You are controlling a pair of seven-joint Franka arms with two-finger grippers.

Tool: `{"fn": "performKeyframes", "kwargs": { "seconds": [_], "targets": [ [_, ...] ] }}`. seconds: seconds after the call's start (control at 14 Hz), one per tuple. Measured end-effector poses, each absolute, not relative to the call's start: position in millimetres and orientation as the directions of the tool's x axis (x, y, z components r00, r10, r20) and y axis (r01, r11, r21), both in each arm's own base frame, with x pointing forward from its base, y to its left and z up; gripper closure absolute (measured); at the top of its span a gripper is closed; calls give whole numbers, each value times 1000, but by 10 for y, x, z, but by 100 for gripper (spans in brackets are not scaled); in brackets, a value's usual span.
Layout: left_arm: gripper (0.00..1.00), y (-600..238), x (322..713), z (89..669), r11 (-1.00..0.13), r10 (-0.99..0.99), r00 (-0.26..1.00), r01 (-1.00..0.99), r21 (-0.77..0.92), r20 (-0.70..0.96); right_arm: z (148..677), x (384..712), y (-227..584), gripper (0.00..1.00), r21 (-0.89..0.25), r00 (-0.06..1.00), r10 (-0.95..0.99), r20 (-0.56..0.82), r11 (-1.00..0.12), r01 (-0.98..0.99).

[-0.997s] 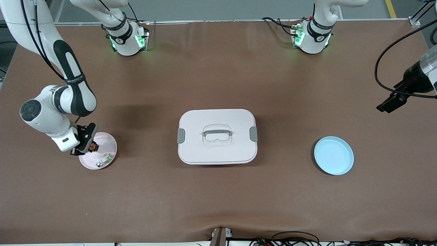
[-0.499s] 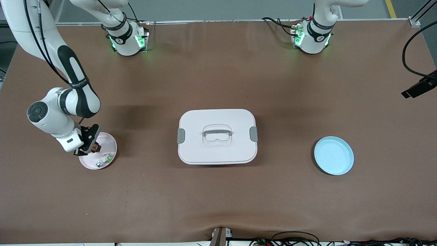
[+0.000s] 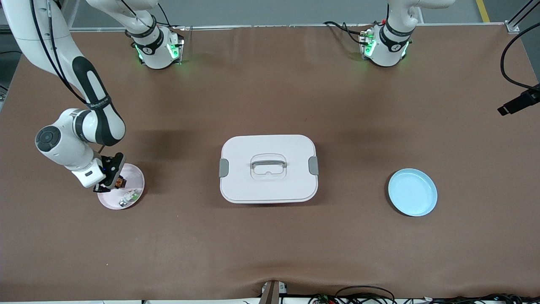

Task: Transfer orange switch to right arm and place

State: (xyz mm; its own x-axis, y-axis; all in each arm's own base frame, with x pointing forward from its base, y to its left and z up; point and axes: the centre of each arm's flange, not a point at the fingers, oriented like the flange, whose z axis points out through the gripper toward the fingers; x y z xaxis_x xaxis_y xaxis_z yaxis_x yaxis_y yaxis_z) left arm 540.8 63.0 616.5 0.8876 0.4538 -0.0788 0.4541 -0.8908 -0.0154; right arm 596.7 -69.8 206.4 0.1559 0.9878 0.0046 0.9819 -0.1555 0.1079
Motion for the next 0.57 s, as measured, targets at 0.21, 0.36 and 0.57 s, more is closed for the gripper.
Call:
{"fn": "performKeyframes", "kwargs": {
  "seconds": [0.21,0.36,0.57],
  "targets": [
    [0,523,5466,6099,-894,443,891,447,22,-99,2032,5959,-699,60,102,152,988,3,-151,983],
    [0,473,5531,6134,-896,438,895,442,36,-82,2004,5953,-700,60,98,152,988,3,-151,984],
    [0,385,5648,6185,-920,389,919,391,37,-59,1944,5941,-701,60,90,152,988,1,-151,984]
  ]
}}
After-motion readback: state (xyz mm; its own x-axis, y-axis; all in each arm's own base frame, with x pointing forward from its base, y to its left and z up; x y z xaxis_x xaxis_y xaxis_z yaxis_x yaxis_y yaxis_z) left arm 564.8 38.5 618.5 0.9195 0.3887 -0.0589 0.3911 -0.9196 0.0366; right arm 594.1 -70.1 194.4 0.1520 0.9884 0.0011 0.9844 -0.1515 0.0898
